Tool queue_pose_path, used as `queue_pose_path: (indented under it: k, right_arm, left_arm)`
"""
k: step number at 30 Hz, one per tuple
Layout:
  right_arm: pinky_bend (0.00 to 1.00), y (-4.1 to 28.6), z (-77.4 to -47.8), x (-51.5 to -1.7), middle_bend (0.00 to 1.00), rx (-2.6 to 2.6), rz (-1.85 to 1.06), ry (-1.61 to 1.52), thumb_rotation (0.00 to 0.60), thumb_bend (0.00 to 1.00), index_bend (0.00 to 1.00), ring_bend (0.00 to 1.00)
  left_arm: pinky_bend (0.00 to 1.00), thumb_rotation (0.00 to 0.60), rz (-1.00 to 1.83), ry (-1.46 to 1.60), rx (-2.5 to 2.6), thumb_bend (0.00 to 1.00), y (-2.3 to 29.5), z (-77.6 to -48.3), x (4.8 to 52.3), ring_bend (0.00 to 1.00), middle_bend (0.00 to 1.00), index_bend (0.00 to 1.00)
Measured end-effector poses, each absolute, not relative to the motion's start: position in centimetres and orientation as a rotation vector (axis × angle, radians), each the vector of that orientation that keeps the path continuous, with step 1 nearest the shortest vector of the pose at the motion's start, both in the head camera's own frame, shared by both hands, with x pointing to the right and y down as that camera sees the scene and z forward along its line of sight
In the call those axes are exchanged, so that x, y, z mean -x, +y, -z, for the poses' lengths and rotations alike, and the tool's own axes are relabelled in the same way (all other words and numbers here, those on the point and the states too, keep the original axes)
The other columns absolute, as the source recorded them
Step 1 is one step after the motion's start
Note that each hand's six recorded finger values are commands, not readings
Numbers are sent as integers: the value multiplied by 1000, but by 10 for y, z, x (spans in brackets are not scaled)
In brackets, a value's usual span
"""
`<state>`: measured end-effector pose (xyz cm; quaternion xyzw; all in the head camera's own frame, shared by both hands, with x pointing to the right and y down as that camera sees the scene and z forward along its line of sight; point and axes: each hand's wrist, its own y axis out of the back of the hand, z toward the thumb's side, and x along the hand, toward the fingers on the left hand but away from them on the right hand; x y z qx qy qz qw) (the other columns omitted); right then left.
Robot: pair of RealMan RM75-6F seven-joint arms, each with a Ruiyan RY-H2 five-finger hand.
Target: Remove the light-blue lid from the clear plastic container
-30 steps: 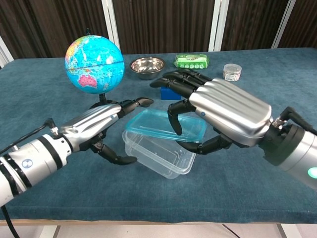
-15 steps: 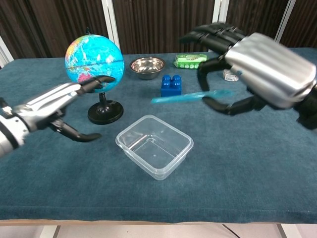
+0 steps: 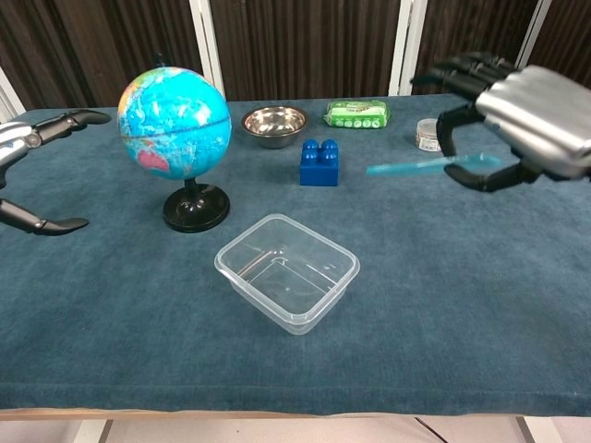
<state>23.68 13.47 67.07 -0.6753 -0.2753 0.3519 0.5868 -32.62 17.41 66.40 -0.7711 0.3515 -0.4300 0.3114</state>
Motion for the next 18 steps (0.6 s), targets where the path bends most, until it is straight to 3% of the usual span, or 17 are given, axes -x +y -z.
queue_pose_path:
  k: [2, 8, 12, 18]
  right_arm:
    - [2, 142, -685, -237, 63, 1591, -858, -605, 600, 537, 461, 0]
    - [0, 163, -714, -238, 0, 1644, -962, -492, 600, 193, 29, 0]
    - [0, 172, -715, -237, 0, 1706, -993, -474, 600, 94, 0, 0]
    - [0, 185, -696, -246, 0, 1838, -1040, -431, 600, 77, 0, 0]
  left_arm:
    - [60, 600, 1144, 917, 2031, 225, 177, -663, 330, 0, 0, 0]
    - [60, 600, 1164, 899, 2031, 225, 188, -661, 339, 0, 0, 0]
    - [61, 600, 1168, 893, 2030, 225, 194, -656, 345, 0, 0, 0]
    - [62, 600, 1168, 877, 2031, 225, 202, -644, 352, 0, 0, 0]
